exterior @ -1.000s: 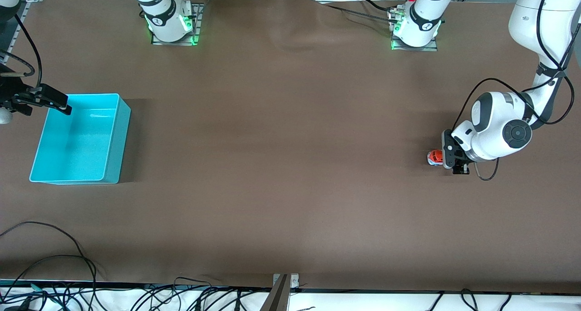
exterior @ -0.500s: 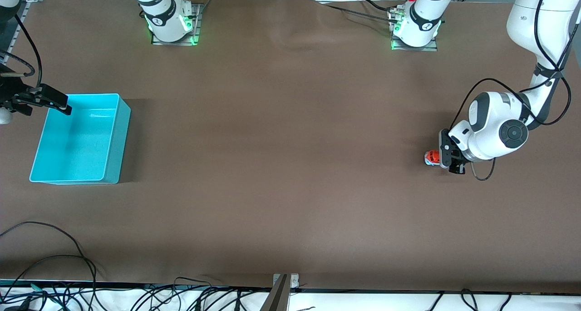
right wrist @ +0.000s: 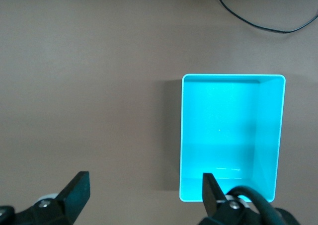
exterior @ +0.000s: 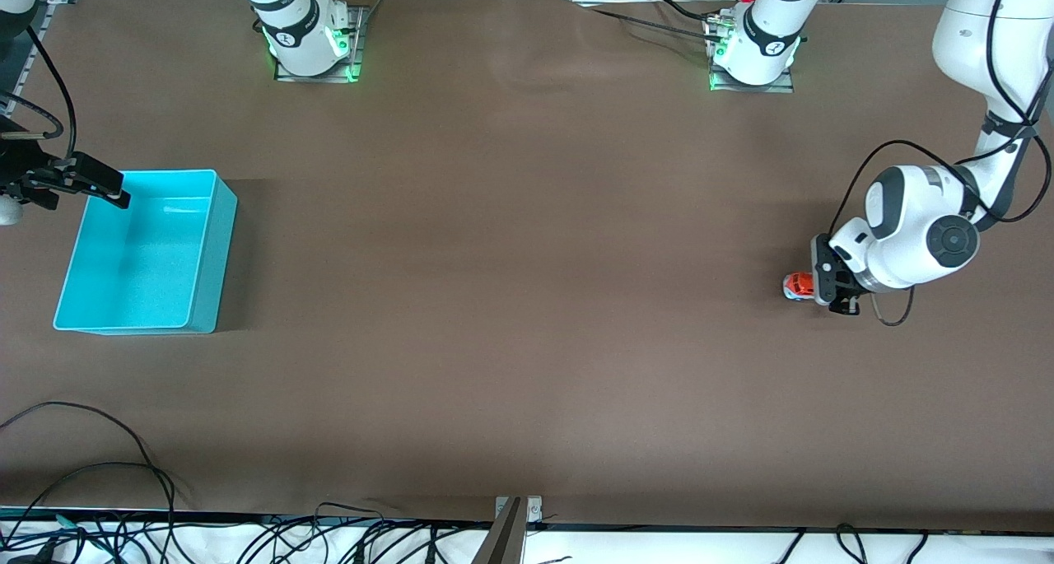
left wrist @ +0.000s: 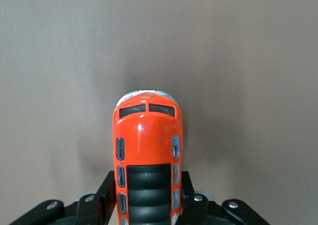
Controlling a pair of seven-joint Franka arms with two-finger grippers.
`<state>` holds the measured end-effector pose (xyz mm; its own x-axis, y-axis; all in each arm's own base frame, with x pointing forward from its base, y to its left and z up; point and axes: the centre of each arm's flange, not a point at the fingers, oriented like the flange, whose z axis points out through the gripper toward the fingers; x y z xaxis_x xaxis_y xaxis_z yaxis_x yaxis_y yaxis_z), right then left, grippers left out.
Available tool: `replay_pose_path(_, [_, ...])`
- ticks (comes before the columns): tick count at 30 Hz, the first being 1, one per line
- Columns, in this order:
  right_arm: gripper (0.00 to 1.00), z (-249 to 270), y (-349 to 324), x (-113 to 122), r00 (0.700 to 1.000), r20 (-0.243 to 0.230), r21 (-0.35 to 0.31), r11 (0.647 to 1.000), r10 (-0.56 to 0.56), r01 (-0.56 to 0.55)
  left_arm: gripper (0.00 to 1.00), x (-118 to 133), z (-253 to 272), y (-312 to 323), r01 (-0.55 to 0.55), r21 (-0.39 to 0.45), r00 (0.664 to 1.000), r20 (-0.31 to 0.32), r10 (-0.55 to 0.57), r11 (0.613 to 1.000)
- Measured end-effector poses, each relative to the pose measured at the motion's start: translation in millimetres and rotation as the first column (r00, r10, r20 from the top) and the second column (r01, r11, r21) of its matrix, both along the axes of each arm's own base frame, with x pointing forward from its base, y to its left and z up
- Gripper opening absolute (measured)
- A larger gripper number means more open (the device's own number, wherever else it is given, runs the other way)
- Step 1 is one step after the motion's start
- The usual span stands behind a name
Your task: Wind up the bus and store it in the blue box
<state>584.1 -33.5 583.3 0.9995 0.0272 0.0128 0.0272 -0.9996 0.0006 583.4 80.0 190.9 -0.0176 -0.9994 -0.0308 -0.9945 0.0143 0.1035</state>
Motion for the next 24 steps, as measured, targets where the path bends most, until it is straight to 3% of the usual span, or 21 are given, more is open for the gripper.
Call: replay_pose_path(24, [1.00, 0, 0, 0, 1.000, 0.000, 0.000, 1.000, 0.000, 0.000, 0.54, -21, 0, 139, -0.021, 0.006, 0.998, 0.056, 0.021, 1.000])
